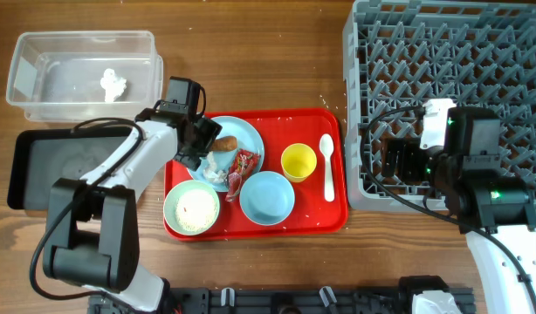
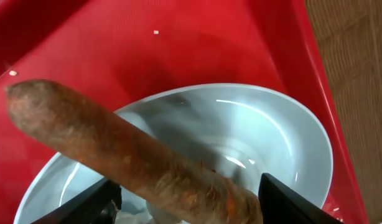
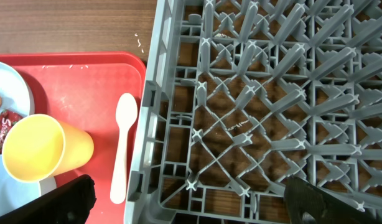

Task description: Sort waste into correct bins and load items into the dishwasher rack

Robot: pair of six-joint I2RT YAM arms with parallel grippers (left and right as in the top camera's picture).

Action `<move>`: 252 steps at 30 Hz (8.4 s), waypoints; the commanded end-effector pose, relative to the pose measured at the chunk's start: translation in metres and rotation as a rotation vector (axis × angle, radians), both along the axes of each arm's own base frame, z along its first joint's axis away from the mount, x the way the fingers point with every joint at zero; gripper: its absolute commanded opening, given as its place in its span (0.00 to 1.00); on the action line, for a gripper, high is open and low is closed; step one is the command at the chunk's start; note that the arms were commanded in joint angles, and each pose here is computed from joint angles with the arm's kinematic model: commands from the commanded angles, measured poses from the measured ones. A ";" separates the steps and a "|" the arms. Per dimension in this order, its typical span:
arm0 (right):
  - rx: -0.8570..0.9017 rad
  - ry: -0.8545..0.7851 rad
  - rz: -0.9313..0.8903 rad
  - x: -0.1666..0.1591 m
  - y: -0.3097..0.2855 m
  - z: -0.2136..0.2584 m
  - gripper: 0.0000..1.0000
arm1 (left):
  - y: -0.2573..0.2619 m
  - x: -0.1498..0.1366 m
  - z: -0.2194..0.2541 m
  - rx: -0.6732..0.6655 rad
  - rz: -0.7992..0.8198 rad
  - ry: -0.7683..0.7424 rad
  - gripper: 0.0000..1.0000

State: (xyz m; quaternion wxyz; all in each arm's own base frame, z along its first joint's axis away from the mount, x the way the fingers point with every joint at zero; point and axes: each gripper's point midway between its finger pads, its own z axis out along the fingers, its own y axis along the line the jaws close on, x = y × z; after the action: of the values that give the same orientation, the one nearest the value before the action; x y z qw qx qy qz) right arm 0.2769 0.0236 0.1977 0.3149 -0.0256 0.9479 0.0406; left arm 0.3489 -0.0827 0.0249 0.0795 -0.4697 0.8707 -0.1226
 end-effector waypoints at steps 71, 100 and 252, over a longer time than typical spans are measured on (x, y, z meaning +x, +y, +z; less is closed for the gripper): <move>0.020 -0.019 -0.002 0.002 0.003 0.008 1.00 | 0.030 0.002 0.070 0.124 -0.493 -0.192 0.56; 0.020 -0.018 -0.002 0.002 0.003 0.008 1.00 | 0.090 0.089 0.152 0.407 -0.388 -0.408 0.04; 0.019 0.007 -0.002 -0.002 0.003 0.004 1.00 | 0.153 0.158 0.156 0.407 -0.338 -0.439 0.66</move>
State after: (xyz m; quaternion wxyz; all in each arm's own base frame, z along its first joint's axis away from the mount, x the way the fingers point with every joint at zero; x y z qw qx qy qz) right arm 0.2708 0.0238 0.1933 0.3001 -0.0240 0.9527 0.0421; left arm 0.5128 0.0955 0.1563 0.3305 -0.2788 0.9017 -0.0051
